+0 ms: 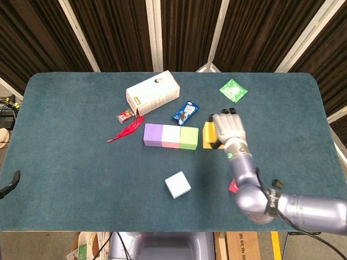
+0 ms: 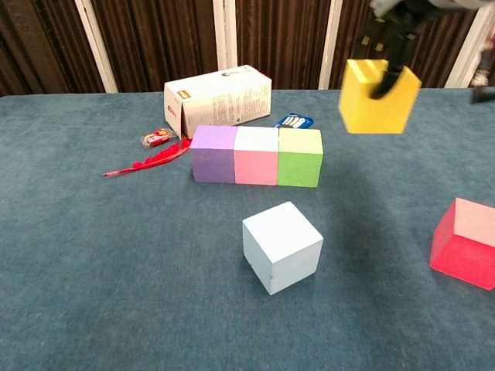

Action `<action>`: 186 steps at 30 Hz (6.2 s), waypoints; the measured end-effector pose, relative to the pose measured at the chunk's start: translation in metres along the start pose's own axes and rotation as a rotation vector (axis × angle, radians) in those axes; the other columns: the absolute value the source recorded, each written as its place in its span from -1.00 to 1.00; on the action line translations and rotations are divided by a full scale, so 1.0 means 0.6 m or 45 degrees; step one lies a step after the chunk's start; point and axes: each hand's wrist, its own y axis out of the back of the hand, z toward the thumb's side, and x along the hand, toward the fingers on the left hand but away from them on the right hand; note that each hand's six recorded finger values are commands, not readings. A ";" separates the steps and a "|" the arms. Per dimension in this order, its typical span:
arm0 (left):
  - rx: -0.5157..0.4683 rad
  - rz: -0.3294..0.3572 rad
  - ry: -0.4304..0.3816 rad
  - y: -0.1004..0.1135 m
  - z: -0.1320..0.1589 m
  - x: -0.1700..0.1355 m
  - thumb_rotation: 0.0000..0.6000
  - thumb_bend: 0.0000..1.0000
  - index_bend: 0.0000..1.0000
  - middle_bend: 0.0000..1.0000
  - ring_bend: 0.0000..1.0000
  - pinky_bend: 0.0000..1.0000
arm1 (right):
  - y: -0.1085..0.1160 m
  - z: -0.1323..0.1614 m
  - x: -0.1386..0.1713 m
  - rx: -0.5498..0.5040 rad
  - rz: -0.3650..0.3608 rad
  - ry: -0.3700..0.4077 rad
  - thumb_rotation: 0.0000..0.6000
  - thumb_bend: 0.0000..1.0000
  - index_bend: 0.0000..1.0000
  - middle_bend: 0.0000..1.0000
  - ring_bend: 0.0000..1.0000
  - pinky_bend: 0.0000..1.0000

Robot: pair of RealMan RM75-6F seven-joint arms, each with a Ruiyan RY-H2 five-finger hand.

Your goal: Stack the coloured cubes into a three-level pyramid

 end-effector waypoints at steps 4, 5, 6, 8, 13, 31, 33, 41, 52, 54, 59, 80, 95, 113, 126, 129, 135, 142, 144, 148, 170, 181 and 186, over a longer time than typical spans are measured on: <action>-0.008 -0.020 0.006 -0.002 -0.001 0.001 1.00 -0.30 -0.91 -0.97 -1.00 -1.00 | 0.002 0.049 -0.002 0.022 -0.003 0.019 1.00 -0.47 -0.22 -0.29 -0.75 -1.00; -0.008 -0.022 0.006 -0.002 -0.001 0.001 1.00 -0.30 -0.91 -0.97 -1.00 -1.00 | 0.000 0.058 -0.004 0.022 0.000 0.022 1.00 -0.47 -0.23 -0.29 -0.75 -1.00; -0.009 -0.025 0.007 -0.003 -0.001 0.000 1.00 -0.30 -0.91 -0.97 -1.00 -1.00 | -0.003 0.066 -0.006 0.018 0.003 0.023 1.00 -0.47 -0.22 -0.29 -0.75 -1.00; -0.011 -0.030 0.008 -0.003 0.000 0.000 1.00 -0.30 -0.91 -0.97 -1.00 -1.00 | -0.010 0.083 -0.013 0.003 0.007 0.025 1.00 -0.47 -0.22 -0.29 -0.75 -1.00; -0.011 -0.037 0.016 -0.005 -0.002 0.001 1.00 -0.30 -0.91 -0.97 -1.00 -1.00 | -0.029 0.116 -0.031 -0.007 0.006 0.031 1.00 -0.47 -0.22 -0.29 -0.75 -1.00; -0.004 -0.049 0.044 -0.015 -0.006 0.008 1.00 -0.31 -0.91 -0.97 -1.00 -1.00 | -0.049 0.147 -0.082 -0.021 -0.003 -0.020 1.00 -0.47 -0.22 -0.29 -0.75 -1.00; -0.004 -0.049 0.049 -0.016 -0.007 0.008 1.00 -0.30 -0.91 -0.97 -1.00 -1.00 | -0.051 0.151 -0.084 -0.018 0.001 -0.023 1.00 -0.47 -0.22 -0.29 -0.75 -1.00; -0.002 -0.046 0.065 -0.016 -0.011 0.011 1.00 -0.30 -0.91 -0.97 -1.00 -1.00 | -0.054 0.167 -0.097 -0.016 0.012 -0.037 1.00 -0.47 -0.22 -0.29 -0.75 -1.00; -0.002 -0.043 0.072 -0.017 -0.013 0.013 1.00 -0.31 -0.91 -0.97 -1.00 -1.00 | -0.056 0.179 -0.104 0.001 0.002 -0.038 1.00 -0.47 -0.22 -0.29 -0.75 -1.00; -0.004 -0.040 0.072 -0.016 -0.013 0.013 1.00 -0.31 -0.91 -0.97 -1.00 -1.00 | -0.059 0.180 -0.105 0.001 0.006 -0.038 1.00 -0.47 -0.22 -0.29 -0.75 -1.00; -0.008 -0.035 0.074 -0.014 -0.013 0.013 1.00 -0.31 -0.91 -0.97 -1.00 -1.00 | -0.059 0.180 -0.108 0.000 0.005 -0.041 1.00 -0.47 -0.22 -0.29 -0.75 -1.00; -0.009 -0.032 0.084 -0.015 -0.016 0.015 1.00 -0.31 -0.91 -0.97 -1.00 -1.00 | -0.064 0.188 -0.108 0.007 0.010 -0.050 1.00 -0.47 -0.22 -0.29 -0.75 -1.00; -0.012 -0.023 0.087 -0.012 -0.017 0.016 1.00 -0.30 -0.91 -0.98 -1.00 -1.00 | -0.063 0.183 -0.111 0.000 0.007 -0.062 1.00 -0.47 -0.22 -0.29 -0.75 -1.00; -0.009 -0.022 0.089 -0.014 -0.016 0.016 1.00 -0.30 -0.91 -0.98 -1.00 -1.00 | -0.068 0.181 -0.115 -0.002 0.015 -0.070 1.00 -0.47 -0.22 -0.29 -0.75 -1.00; -0.009 -0.017 0.093 -0.013 -0.017 0.016 1.00 -0.30 -0.91 -0.98 -1.00 -1.00 | -0.065 0.179 -0.115 -0.008 0.012 -0.076 1.00 -0.47 -0.32 -0.37 -0.75 -1.00; -0.008 -0.017 0.094 -0.013 -0.017 0.016 1.00 -0.30 -0.91 -0.98 -1.00 -1.00 | -0.065 0.179 -0.115 -0.007 0.013 -0.076 1.00 -0.47 -0.33 -0.38 -0.75 -1.00; -0.008 -0.019 0.094 -0.014 -0.016 0.016 1.00 -0.31 -0.91 -0.98 -1.00 -1.00 | -0.065 0.180 -0.114 -0.003 0.020 -0.071 1.00 -0.47 -0.34 -0.38 -0.75 -1.00; -0.011 -0.016 0.096 -0.013 -0.017 0.016 1.00 -0.31 -0.91 -0.98 -1.00 -1.00 | -0.065 0.182 -0.111 0.003 0.021 -0.071 1.00 -0.47 -0.34 -0.38 -0.75 -1.00; -0.013 -0.016 0.097 -0.013 -0.017 0.016 1.00 -0.30 -0.91 -0.98 -1.00 -1.00 | -0.064 0.182 -0.111 0.002 0.021 -0.072 1.00 -0.47 -0.34 -0.38 -0.75 -1.00; -0.014 -0.014 0.098 -0.013 -0.017 0.016 1.00 -0.30 -0.91 -0.98 -1.00 -1.00 | -0.061 0.183 -0.110 0.002 0.014 -0.072 1.00 -0.47 -0.34 -0.38 -0.75 -1.00; -0.019 -0.005 0.107 -0.010 -0.019 0.016 1.00 -0.31 -0.91 -0.99 -1.00 -1.00 | -0.064 0.183 -0.108 0.002 0.030 -0.082 1.00 -0.47 -0.37 -0.41 -0.78 -1.00; -0.017 -0.006 0.109 -0.011 -0.019 0.016 1.00 -0.30 -0.91 -0.99 -1.00 -1.00 | -0.065 0.183 -0.109 -0.002 0.034 -0.082 1.00 -0.47 -0.47 -0.47 -0.80 -1.00; -0.017 -0.005 0.109 -0.011 -0.019 0.016 1.00 -0.31 -0.91 -0.99 -1.00 -1.00 | -0.066 0.183 -0.110 0.004 0.038 -0.085 1.00 -0.47 -0.47 -0.47 -0.80 -1.00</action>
